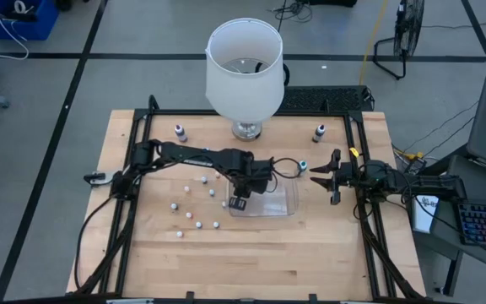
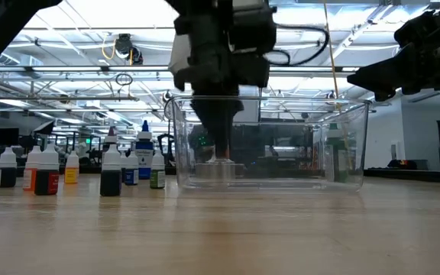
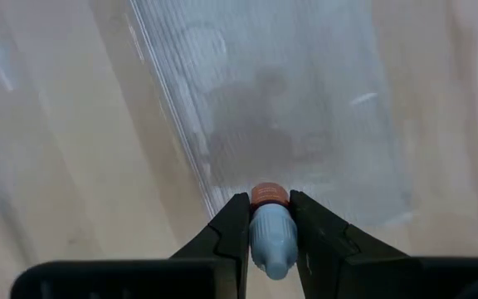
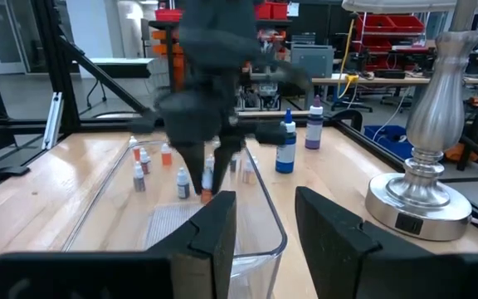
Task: Pick & Place food coloring
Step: Put the orange food coloring bottle into the transparent bin, then put the yellow food coloring bottle into the transparent bin
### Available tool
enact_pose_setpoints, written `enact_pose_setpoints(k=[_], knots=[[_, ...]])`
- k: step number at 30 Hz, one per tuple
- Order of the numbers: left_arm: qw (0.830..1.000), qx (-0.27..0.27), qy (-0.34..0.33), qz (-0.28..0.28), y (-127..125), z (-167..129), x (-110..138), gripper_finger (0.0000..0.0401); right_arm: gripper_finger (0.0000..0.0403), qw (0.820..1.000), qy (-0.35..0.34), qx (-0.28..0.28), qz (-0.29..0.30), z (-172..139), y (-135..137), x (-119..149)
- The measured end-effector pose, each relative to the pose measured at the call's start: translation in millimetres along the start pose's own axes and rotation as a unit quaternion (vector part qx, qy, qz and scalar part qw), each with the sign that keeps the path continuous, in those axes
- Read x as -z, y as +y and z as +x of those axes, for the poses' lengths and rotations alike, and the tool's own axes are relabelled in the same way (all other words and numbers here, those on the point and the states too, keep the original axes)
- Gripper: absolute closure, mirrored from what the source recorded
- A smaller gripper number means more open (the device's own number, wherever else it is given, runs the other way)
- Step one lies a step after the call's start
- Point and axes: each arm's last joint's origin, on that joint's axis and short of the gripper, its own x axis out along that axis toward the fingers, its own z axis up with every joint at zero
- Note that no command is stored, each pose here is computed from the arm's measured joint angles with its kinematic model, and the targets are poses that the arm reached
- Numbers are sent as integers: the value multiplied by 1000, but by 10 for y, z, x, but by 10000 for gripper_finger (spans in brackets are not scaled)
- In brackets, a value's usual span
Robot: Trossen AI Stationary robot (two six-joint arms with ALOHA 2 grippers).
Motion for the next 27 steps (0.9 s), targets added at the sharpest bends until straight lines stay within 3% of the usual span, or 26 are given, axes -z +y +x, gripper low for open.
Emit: enact_pose_setpoints(k=[15,22,27], knots=[[999,22,3,-23,2,153,96,330,289,1000,0,0,0,0,0,1],[999,22,5,-37,0,153,98,225,289,1000,0,0,0,0,0,1],[999,22,5,-44,0,149,98,180,289,1000,0,0,0,0,0,0]])
